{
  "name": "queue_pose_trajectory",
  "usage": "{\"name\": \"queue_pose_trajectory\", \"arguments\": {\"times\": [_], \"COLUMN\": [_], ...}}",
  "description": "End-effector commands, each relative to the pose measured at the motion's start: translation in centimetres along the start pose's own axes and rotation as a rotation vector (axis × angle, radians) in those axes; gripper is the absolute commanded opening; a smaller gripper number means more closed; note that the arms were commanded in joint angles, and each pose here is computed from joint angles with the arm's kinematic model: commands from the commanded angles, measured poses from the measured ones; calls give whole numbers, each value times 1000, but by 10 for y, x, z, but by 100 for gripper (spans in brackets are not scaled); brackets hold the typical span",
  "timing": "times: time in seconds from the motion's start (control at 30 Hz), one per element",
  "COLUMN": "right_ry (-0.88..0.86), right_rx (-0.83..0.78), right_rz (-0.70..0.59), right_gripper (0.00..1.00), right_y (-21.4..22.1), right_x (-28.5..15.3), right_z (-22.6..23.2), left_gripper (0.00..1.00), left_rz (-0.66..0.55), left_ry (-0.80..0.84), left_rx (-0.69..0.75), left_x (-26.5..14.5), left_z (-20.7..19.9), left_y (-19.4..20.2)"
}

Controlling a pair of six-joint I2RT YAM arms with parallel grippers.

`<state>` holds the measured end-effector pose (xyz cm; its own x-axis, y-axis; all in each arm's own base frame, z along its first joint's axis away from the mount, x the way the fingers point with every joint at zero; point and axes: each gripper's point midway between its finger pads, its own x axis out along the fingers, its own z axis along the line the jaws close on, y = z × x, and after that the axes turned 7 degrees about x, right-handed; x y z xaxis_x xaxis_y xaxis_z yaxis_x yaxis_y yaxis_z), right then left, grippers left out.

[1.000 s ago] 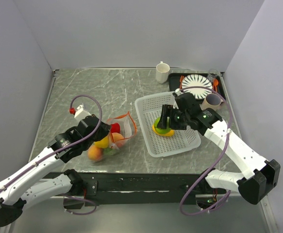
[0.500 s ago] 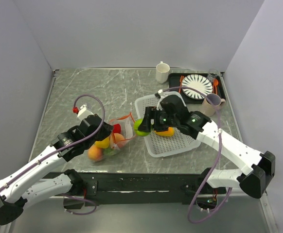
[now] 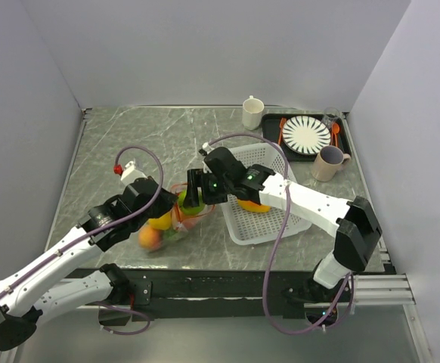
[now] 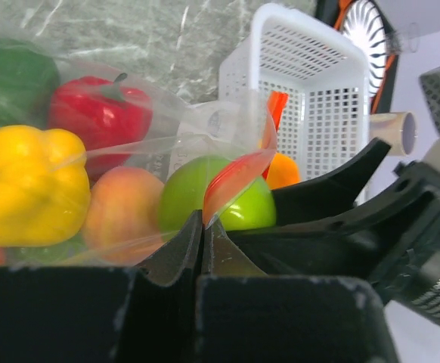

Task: Place the food in the zip-top bag and seal the zipper
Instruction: Place the fake fruit in the zipper food storage bag, then pick up the fake fruit from the bin.

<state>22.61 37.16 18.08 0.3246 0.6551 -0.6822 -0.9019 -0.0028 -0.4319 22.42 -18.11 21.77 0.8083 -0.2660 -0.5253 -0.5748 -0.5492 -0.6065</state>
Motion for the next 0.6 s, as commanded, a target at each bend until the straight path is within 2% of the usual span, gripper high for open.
{"name": "queue_pose_trajectory", "arguments": {"times": [0.0, 0.03, 0.07, 0.1, 0.13, 0.2, 0.33, 0.4, 0.57], "right_ry": [1, 16, 1, 38, 91, 50, 235, 256, 341], "right_rx": [-48, -77, -91, -95, -100, -145, -192, -209, -214], "right_rz": [-138, -138, -143, -191, -178, -205, -262, -311, -355], "right_gripper": [84, 94, 99, 100, 100, 100, 100, 100, 100], "right_y": [-21, -19, -20, -28, -23, -23, -33, -38, -43], "right_x": [-32, -37, -43, -56, -68, -91, -137, -160, -192], "right_z": [7, 2, 4, 0, -10, -4, -37, -43, -64], "left_gripper": [1, 1, 1, 1, 1, 1, 1, 1, 1], "left_rz": [-44, -44, -41, -43, -41, -33, -14, -11, -16], "left_ry": [123, 130, 145, 139, 131, 132, 134, 140, 152], "left_rx": [-14, -5, 0, 2, 2, 8, -1, -11, 3], "left_x": [-19, -20, -21, -20, -19, -17, -8, -5, 2], "left_z": [-35, -36, -39, -37, -35, -35, -35, -34, -34], "left_y": [-25, -25, -25, -24, -23, -21, -12, -9, -5]}}
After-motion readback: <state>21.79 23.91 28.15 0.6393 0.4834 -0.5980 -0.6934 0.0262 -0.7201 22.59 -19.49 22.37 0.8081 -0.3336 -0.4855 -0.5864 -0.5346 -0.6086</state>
